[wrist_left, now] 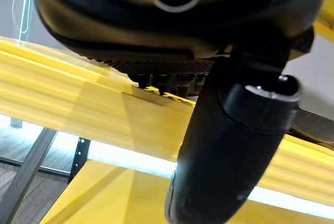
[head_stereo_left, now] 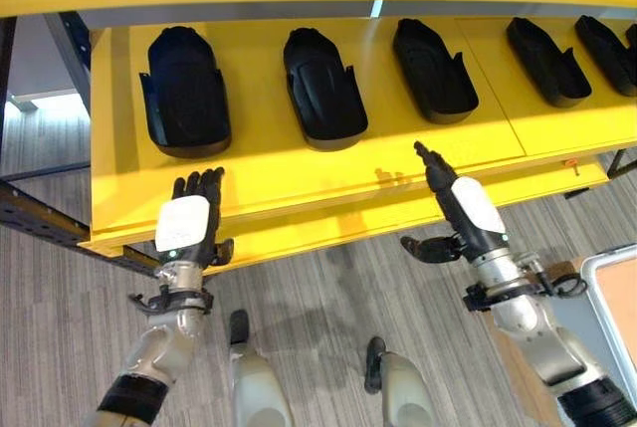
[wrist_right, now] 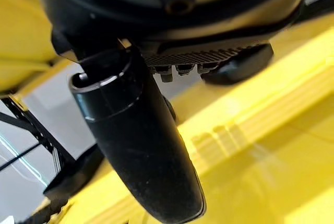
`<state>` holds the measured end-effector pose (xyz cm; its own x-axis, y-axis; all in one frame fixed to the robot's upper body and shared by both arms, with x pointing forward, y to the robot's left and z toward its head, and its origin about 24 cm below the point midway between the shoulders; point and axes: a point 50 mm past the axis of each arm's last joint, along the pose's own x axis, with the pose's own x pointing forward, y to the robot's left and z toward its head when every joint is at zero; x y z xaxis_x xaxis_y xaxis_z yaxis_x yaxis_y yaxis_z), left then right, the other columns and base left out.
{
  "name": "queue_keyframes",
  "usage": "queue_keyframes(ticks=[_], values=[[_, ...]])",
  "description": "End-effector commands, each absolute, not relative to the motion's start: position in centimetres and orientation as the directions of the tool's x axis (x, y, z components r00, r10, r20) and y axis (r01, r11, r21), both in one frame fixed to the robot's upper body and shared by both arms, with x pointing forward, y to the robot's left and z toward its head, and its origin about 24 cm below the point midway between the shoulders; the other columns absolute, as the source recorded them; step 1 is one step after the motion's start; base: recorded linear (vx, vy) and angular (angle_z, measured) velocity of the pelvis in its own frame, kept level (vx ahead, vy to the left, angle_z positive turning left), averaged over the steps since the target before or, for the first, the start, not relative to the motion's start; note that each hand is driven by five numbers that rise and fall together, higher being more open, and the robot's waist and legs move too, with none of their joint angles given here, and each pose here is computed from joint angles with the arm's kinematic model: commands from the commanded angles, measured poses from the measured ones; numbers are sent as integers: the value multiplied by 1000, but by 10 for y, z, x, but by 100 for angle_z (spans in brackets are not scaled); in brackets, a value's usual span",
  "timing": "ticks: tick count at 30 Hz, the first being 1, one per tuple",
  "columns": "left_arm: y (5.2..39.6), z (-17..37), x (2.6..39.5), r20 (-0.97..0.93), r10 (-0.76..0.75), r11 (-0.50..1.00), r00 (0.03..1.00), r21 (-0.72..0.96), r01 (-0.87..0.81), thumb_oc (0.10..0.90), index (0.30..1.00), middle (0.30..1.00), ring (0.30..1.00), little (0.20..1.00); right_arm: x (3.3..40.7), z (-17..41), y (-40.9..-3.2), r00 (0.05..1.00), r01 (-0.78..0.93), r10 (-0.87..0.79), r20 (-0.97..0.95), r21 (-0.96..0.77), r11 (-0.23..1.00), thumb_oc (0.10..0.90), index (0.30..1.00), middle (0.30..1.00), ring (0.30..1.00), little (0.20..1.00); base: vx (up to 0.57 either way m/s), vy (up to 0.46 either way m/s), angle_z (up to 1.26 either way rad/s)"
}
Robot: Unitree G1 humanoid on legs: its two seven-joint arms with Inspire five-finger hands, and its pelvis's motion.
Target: Move parts from the plastic box to the shelf.
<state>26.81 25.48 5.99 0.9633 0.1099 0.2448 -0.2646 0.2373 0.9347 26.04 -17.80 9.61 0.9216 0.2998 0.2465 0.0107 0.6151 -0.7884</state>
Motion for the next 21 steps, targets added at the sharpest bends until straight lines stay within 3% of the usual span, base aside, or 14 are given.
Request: queue_keyframes(ticks=[1, 13, 21], values=[[237, 53, 261, 177, 0, 339, 984, 926, -167, 900, 1000, 1000, 1000, 1000, 272, 146, -169, 826, 154, 309, 472, -716, 681, 900, 1000, 1000, 1000, 1000, 0, 0, 0], [237, 50, 254, 149, -30, 345, 988, 930, -130, 900, 1000, 1000, 1000, 1000, 284, 134, -160, 845, 127, 347, 406, -784, 607, 900, 1000, 1000, 1000, 1000, -6, -2, 3], [236, 54, 255, 166, -50, 326, 985, 935, -141, 900, 1000, 1000, 1000, 1000, 290, 135, -156, 830, 176, 395, 394, -857, 484, 900, 1000, 1000, 1000, 1000, -3, 0, 1]])
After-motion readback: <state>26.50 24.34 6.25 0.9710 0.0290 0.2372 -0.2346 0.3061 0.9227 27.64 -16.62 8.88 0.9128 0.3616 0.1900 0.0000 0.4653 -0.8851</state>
